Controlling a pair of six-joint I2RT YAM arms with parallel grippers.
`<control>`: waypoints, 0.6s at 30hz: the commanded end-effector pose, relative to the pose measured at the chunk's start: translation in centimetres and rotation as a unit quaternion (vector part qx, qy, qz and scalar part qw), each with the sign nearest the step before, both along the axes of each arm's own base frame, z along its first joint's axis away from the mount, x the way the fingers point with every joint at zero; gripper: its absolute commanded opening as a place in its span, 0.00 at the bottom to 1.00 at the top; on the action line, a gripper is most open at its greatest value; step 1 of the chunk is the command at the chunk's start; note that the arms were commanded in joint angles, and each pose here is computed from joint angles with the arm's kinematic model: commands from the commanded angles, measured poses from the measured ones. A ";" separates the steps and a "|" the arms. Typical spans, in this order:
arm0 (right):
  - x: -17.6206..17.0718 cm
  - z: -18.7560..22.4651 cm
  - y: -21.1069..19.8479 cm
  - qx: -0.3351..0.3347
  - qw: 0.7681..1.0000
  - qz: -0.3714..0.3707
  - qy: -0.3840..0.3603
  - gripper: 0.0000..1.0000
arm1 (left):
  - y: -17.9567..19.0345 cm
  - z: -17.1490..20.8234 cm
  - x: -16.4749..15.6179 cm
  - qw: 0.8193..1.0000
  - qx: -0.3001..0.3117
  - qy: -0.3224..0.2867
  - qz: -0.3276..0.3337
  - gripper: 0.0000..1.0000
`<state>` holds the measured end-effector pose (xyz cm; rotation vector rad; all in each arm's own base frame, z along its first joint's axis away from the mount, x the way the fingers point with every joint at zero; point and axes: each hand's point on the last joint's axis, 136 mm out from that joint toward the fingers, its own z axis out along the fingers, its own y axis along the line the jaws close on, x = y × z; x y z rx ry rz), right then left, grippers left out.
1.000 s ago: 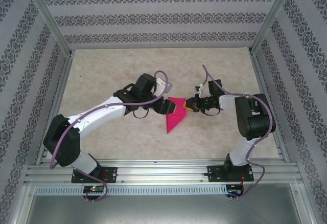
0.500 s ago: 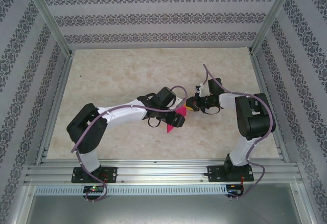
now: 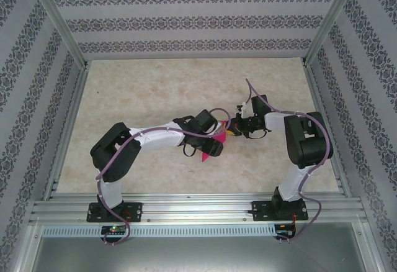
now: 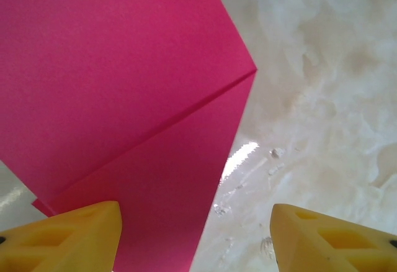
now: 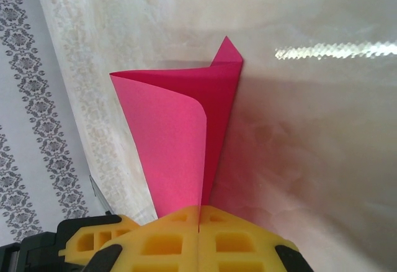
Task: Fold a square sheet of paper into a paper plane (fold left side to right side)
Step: Fold the wing for the fifth time at the center of the table.
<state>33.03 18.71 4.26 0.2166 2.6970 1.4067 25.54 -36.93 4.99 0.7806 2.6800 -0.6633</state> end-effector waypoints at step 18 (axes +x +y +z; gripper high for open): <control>0.3 -0.9 0.3 -0.016 0.999 -0.006 0.028 0.15 | -0.6 -2.5 -0.4 0.998 0.066 -0.018 -0.011 0.64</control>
